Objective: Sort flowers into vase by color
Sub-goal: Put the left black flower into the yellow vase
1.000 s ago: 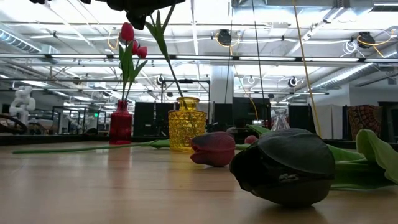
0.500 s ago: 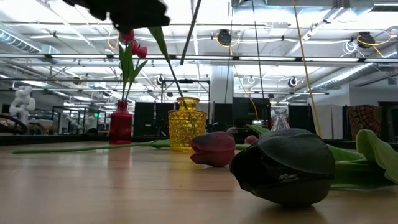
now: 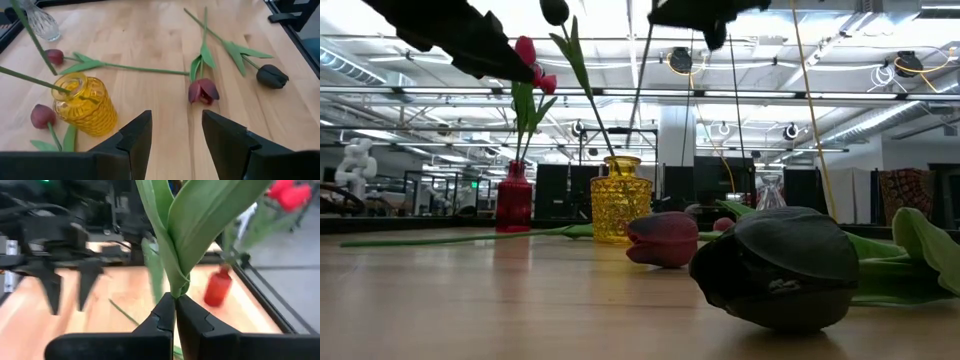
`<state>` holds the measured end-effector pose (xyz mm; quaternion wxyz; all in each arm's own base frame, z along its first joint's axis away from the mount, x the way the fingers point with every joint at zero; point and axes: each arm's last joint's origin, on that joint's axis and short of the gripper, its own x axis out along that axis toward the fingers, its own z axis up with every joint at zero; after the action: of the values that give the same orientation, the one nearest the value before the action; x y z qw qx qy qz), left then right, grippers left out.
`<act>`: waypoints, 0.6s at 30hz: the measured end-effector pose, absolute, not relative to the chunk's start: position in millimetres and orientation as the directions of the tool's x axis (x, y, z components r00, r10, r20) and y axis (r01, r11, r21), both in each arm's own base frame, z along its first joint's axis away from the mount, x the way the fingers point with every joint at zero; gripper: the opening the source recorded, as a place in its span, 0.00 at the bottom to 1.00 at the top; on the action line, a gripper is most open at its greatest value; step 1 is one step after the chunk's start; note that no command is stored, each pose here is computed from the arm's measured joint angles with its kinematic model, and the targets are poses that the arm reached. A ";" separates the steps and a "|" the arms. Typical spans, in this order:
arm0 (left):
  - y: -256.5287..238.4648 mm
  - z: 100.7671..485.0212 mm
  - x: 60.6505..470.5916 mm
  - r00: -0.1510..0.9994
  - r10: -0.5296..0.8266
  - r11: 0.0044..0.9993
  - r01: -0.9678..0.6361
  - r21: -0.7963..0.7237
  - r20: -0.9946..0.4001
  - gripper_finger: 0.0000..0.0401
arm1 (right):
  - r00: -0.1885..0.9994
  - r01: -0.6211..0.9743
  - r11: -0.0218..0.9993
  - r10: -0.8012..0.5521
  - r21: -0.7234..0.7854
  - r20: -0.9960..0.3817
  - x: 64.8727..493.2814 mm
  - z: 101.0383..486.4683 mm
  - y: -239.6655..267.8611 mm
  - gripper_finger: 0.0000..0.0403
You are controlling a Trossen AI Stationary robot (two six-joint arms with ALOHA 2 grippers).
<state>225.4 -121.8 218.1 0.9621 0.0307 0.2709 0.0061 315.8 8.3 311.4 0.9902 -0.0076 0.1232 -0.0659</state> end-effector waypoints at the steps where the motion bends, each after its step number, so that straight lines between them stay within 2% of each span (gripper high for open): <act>1: -121.8 217.9 225.4 0.852 0.028 0.998 0.005 0.063 -0.522 0.45 | 0.958 0.135 0.991 -0.135 -0.019 -0.253 315.7 310.4 3.7 0.00; 7: -121.8 217.9 225.4 0.852 0.028 0.998 0.006 0.063 -0.522 0.45 | 0.957 0.122 0.990 -0.099 0.071 -0.272 315.5 308.7 -8.8 0.00; 18: -122.6 220.0 226.6 0.865 0.020 0.999 0.005 0.049 -0.502 0.45 | 0.952 0.131 0.985 -0.093 0.114 -0.292 327.5 295.1 -8.2 0.00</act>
<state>226.6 -122.6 220.0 0.9652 0.0241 0.2602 0.0039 327.5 -8.2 295.1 0.9856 0.0663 0.1445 -0.0568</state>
